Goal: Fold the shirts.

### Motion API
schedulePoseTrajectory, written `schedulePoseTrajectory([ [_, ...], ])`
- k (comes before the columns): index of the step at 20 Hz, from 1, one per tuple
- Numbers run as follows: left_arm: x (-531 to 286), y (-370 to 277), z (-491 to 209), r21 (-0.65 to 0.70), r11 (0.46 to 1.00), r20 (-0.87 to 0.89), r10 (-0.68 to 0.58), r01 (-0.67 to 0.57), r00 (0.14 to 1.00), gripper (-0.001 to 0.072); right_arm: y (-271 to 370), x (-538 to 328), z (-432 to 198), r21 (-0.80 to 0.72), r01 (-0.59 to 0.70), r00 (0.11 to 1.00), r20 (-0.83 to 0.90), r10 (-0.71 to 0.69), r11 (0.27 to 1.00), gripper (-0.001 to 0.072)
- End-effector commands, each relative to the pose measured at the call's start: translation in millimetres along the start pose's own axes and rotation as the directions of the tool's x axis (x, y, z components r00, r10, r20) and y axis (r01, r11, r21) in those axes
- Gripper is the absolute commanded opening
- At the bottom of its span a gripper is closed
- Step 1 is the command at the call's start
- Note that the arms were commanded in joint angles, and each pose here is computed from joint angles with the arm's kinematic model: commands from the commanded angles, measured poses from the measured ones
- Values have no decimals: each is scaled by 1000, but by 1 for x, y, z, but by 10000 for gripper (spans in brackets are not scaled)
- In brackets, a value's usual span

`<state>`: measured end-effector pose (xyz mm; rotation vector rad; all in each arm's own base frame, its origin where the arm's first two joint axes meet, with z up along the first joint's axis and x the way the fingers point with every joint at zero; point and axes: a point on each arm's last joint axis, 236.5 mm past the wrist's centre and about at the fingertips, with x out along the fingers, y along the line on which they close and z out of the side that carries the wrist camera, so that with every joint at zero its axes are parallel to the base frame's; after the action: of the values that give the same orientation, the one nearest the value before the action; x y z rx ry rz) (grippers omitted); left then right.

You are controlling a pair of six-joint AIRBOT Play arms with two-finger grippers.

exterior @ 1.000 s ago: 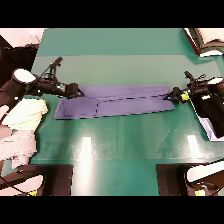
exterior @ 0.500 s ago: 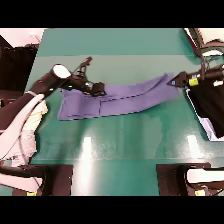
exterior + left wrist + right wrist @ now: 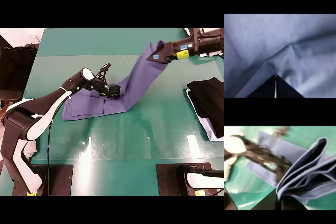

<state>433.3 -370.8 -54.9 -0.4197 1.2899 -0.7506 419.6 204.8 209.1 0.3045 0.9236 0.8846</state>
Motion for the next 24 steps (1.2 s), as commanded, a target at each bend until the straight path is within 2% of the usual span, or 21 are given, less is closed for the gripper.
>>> schedulePoseTrajectory([
  [1,6,2,4,-3,1000,9,3,-3,1000,26,45,17,11,-77,-41,999,21,43,996,10],
  [7,-33,6,12,61,998,5,25,-25,1000,25,61,64,-7,-80,-100,993,-67,95,992,10],
  [12,-170,36,40,140,967,129,196,-213,972,26,88,118,-15,-108,-156,985,-93,146,982,10],
  [17,-326,68,34,93,888,286,409,-450,867,26,129,186,-17,-183,-240,966,-141,216,953,11],
  [20,-387,68,29,34,866,383,450,-500,806,26,143,248,-30,-176,-253,965,-118,234,951,20],
  [21,-399,68,29,21,861,407,456,-508,791,26,150,270,-41,-202,-263,963,-117,243,944,121],
  [22,-406,68,28,13,859,419,461,-512,783,26,162,287,-50,-230,-295,954,-115,275,927,354],
  [23,-407,68,27,11,858,419,462,-513,782,27,172,302,-58,-250,-319,948,-109,301,914,526],
  [24,-406,69,26,11,859,412,463,-513,785,27,174,310,-65,-261,-314,949,-114,294,913,590],
])
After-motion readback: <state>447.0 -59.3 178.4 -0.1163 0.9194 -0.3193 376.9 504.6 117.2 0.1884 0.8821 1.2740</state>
